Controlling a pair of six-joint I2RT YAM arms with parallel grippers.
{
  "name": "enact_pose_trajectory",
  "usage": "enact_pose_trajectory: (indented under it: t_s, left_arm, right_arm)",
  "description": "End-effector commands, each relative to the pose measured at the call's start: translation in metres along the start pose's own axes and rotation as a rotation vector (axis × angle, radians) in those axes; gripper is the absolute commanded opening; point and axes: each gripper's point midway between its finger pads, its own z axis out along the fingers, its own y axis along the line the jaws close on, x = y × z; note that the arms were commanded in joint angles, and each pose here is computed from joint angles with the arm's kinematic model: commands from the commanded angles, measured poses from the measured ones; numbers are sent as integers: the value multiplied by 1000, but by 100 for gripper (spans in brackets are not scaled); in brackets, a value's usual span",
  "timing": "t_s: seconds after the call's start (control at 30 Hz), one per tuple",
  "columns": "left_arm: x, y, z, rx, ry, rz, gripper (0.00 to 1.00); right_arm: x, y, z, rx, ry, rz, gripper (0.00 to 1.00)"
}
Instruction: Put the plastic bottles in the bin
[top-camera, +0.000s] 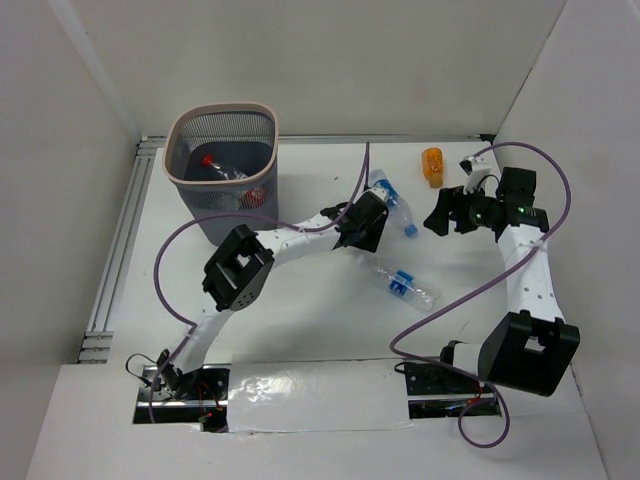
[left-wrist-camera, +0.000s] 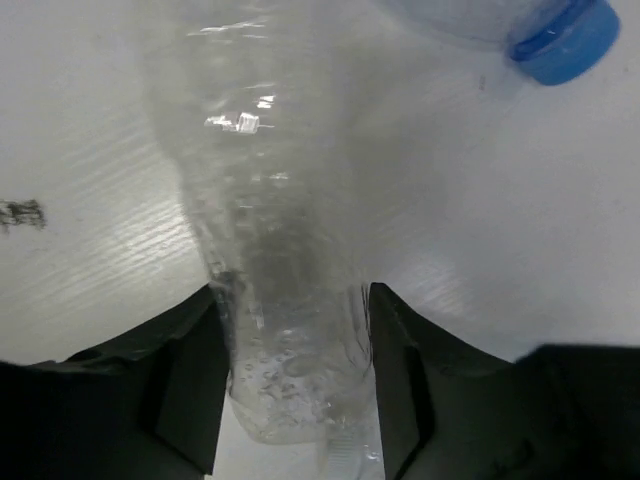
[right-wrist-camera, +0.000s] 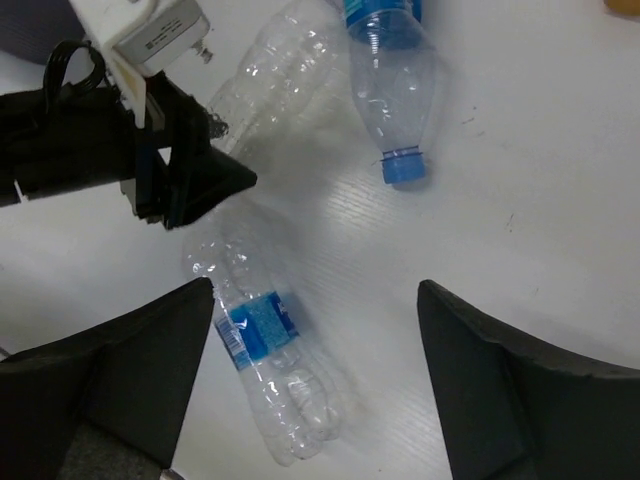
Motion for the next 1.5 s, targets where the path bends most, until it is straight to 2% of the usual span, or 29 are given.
enact_pose_trajectory:
  t_s: [0.0, 0.03, 0.07, 0.1, 0.13, 0.2, 0.27, 0.3, 0.43, 0.47, 0.53, 0.6, 0.7, 0.77, 0.83, 0.9, 1.07, 1.13, 1.17, 1.23, 1.3, 1.47]
  left_arm:
    - [-14, 13, -6, -67, -53, -21, 54]
    - [-28, 12, -16, -64, -85, -18, 41]
    - [-34, 12, -21, -70, -103, -21, 36]
    - [-43, 11, -29, -63, -119, -15, 33]
    - [-56, 15, -38, -61, -146, -17, 31]
    - [-91, 20, -66, -35, -217, -38, 27]
    - [-124, 22, -93, 15, -288, -49, 25]
    - [-143, 23, -118, 36, -338, -52, 25]
    - [-198, 34, -187, 84, -486, -76, 24]
    - [-206, 43, -201, 74, -509, -79, 24]
    - [-219, 52, -228, 75, -560, -96, 24]
    - [-237, 73, -271, 58, -642, -127, 24]
    - [-257, 108, -328, -4, -764, -173, 27]
    - [-262, 129, -350, -61, -827, -194, 29]
    - [-255, 172, -364, -181, -848, -236, 31]
    - [-247, 197, -370, -228, -849, -267, 32]
    - [-211, 248, -366, -378, -805, -305, 32]
    - [-195, 265, -357, -441, -765, -301, 40]
    - [-190, 267, -351, -447, -742, -298, 58]
    - [-179, 280, -347, -476, -720, -309, 78]
    - [-177, 282, -344, -470, -707, -298, 94]
    - [-184, 278, -359, -444, -739, -275, 98]
  right_arm:
    - [-10, 15, -10, -60, -48, -70, 86]
    - [-7, 16, -10, -78, -43, -114, 82]
    - [-5, 23, -10, -116, -40, -135, 74]
    - [6, 29, -11, -154, -4, -132, 69]
    - [11, 31, -11, -180, 4, -208, 62]
    - [25, 35, -12, -224, 52, -225, 45]
    - [38, 37, -12, -264, 79, -295, 42]
    - [43, 38, -11, -273, 90, -302, 42]
    - [56, 37, -6, -283, 105, -297, 57]
    - [60, 37, -7, -276, 112, -297, 69]
    - [59, 35, -6, -259, 106, -314, 81]
    - [65, 36, -4, -259, 112, -326, 100]
    - [69, 47, -1, -282, 117, -381, 100]
    - [73, 53, 0, -295, 129, -397, 100]
    - [78, 60, 6, -320, 158, -418, 100]
    - [81, 63, 7, -336, 172, -421, 100]
    - [71, 62, 15, -298, 154, -406, 85]
    - [66, 58, 17, -265, 155, -367, 85]
    - [64, 55, 20, -242, 157, -365, 89]
    - [63, 54, 24, -226, 171, -388, 100]
    - [68, 52, 28, -205, 210, -423, 100]
    - [87, 44, 42, -166, 285, -452, 100]
